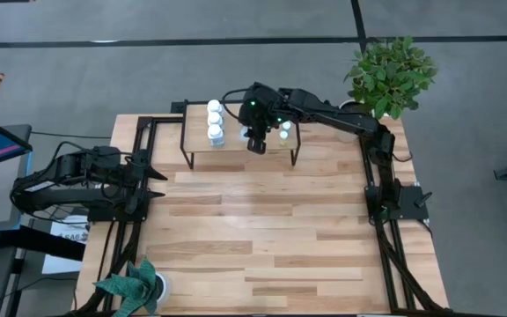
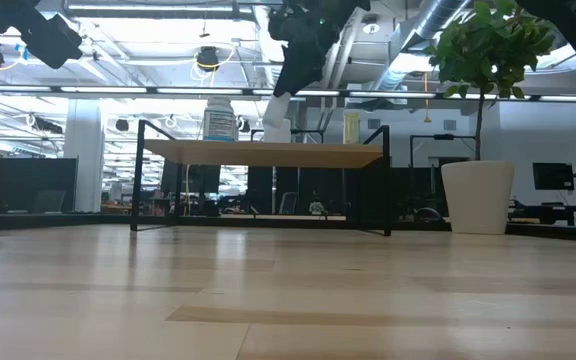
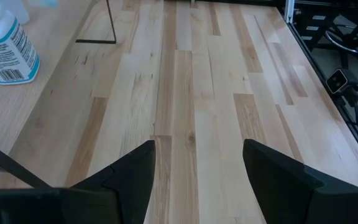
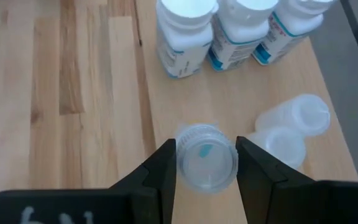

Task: Pick and place medicine bottles onto shelf by color
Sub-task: Put the transparent pill bottle on the shelf aligned with the other transparent pill bottles

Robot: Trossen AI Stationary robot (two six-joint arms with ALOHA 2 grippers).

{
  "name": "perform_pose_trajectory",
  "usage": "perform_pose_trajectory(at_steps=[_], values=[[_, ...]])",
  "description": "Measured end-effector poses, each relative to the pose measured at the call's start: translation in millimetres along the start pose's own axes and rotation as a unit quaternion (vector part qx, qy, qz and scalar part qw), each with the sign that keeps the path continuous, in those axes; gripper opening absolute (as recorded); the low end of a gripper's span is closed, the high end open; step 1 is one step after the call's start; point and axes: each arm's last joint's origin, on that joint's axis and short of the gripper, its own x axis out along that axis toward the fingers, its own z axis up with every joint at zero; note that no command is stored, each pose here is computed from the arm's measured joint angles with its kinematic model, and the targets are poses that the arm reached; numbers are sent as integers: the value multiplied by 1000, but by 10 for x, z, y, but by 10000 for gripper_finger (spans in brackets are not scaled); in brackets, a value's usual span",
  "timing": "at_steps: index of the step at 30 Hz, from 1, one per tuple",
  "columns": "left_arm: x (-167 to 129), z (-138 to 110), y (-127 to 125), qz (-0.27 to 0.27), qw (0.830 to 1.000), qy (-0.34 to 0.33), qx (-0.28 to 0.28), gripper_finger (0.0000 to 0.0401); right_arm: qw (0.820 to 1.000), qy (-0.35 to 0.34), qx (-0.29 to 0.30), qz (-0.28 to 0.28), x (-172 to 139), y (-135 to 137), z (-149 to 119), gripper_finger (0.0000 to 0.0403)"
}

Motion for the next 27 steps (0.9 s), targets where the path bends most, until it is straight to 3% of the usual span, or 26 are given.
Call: perform_pose_trajectory(at_steps=[27], values=[[1, 0, 0, 0, 1000, 0, 0, 228, 998, -31, 40, 21, 4, 237, 106, 141]])
